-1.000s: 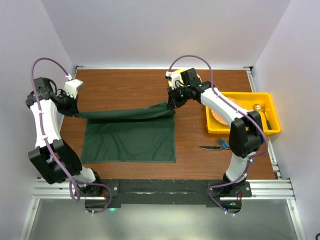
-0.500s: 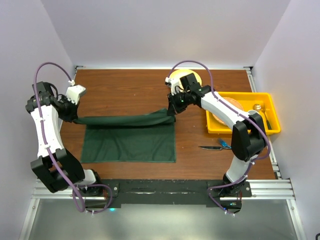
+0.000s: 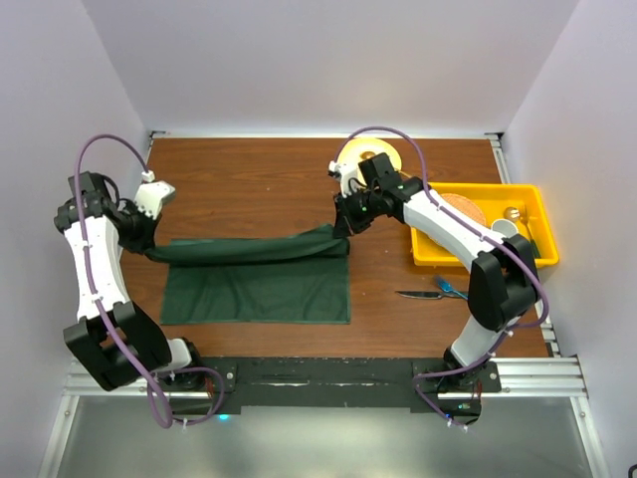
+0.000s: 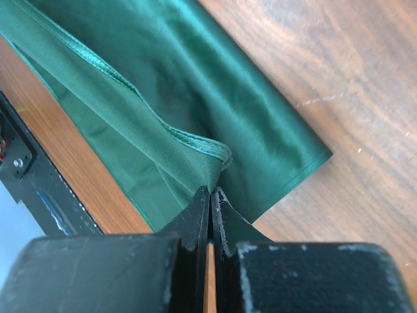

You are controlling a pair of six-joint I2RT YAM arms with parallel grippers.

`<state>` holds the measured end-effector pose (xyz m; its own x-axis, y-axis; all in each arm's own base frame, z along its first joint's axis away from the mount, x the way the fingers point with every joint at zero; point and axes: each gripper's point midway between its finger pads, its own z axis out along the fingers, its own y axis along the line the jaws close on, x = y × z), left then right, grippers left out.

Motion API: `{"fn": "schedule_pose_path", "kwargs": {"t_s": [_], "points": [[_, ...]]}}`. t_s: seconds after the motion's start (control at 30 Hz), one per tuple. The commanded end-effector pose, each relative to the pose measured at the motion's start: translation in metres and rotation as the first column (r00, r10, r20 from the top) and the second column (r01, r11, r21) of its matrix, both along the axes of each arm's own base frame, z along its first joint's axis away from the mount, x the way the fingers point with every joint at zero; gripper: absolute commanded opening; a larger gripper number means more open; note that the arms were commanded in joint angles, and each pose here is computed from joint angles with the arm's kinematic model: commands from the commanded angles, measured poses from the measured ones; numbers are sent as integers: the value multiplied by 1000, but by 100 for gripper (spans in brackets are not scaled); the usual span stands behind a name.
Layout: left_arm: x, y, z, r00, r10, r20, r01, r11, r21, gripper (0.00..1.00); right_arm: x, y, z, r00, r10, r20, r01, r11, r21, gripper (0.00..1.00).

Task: Fold the napkin into a case and place the utensils inside
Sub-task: Fold and flatten the napkin at the center of the board, then smooth out the rectangle-folded napkin at the center of the board.

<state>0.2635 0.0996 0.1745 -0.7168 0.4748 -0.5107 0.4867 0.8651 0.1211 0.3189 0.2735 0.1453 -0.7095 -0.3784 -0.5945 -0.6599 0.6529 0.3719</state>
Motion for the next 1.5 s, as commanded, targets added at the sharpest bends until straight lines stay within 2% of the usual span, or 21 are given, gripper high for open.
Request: {"fn": "schedule_pose_path", "kwargs": {"t_s": [0.0,0.33,0.47,0.5,0.53,0.57,0.67,0.77,0.83,0.93,1.13,1.47], "points": [[-14,8,-13,999,-4,-40,6,999,48,0,-11,-8,-6,1000,5,-5,-5,1000,-23,0],[-30,5,-46,994,-11,-106,16,999,44,0,-37,1,-33,996,56,-64,-59,997,-43,0],[-42,-2,-59,988,-58,-145,63,998,31,0,-50,1,-41,993,82,-86,-86,995,-52,0],[-44,-2,-61,986,-64,-152,69,997,28,5,-54,0,-43,991,87,-97,-93,994,-55,0],[-47,-4,-62,984,-69,-164,74,997,22,11,-60,-2,-44,988,92,-125,-100,993,-63,11],[-49,-4,-63,982,-76,-171,81,997,21,25,-62,-4,-44,985,129,-116,-138,988,-73,21],[-50,-7,-57,982,-91,-166,94,996,8,43,-69,-11,-39,977,162,-141,-177,979,-101,46],[-43,-8,-46,987,-88,-131,86,996,-19,49,-71,-12,-18,975,190,-114,-199,977,-79,58],[-37,-10,-41,991,-84,-103,81,996,-37,50,-70,-7,-7,974,206,-99,-212,976,-53,61],[-30,-15,-42,992,-86,-94,78,993,-82,51,-65,-1,-4,973,213,-94,-217,975,-37,62],[-32,-22,-62,983,-102,-154,76,984,-164,53,-54,13,-30,963,206,-173,-214,976,-30,61],[-30,-23,-79,981,-93,-169,61,981,-183,54,-56,9,-76,944,169,-283,-202,975,-92,61]]}}
